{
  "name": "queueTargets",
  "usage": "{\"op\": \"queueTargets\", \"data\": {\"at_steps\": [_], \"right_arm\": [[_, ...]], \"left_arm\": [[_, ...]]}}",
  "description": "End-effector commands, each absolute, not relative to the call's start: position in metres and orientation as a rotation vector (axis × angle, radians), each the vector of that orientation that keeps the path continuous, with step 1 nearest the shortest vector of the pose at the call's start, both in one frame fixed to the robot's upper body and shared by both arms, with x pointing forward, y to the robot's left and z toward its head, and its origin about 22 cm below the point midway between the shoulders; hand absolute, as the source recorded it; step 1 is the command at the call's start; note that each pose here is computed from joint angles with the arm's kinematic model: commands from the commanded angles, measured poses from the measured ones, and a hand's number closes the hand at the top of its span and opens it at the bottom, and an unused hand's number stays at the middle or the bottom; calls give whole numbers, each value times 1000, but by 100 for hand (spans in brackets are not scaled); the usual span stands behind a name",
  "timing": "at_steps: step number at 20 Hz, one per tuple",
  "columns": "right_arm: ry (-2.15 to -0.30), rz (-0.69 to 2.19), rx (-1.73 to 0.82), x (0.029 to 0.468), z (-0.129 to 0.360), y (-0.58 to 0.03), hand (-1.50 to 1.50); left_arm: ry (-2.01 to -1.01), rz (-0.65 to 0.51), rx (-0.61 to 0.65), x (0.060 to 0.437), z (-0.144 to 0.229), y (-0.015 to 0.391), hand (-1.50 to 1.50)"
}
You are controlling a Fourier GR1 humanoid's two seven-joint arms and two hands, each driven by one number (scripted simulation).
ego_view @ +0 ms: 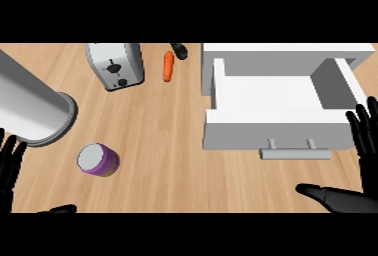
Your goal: Pick up the can, place it into the drawer and close the drawer
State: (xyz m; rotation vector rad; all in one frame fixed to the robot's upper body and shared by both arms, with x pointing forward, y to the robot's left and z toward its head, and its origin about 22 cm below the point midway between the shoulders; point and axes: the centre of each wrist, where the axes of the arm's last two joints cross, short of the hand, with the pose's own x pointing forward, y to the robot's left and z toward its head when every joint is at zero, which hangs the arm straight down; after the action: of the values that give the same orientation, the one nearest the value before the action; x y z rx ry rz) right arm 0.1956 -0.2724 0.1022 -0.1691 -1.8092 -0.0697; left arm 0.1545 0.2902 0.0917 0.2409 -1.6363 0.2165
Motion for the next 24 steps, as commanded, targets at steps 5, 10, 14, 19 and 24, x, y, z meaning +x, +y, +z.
{"op": "queueTargets", "data": {"at_steps": [5, 10, 14, 19, 24], "right_arm": [[-1824, -64, -174, 172, 105, -282, -150], [-1823, -72, -180, 177, 108, -283, -150], [-1837, -82, -171, 163, 108, -274, -150], [-1850, -77, -209, 169, 123, -283, -150], [-1835, -53, -199, 176, 131, -308, -150]], "left_arm": [[-1582, 202, 253, 163, 42, 276, -150], [-1558, 223, 286, 154, 5, 270, -150], [-1532, 220, 297, 165, -2, 261, -150], [-1510, 260, 343, 169, -48, 276, -150], [-1484, 266, 349, 173, -60, 281, -150]]}}
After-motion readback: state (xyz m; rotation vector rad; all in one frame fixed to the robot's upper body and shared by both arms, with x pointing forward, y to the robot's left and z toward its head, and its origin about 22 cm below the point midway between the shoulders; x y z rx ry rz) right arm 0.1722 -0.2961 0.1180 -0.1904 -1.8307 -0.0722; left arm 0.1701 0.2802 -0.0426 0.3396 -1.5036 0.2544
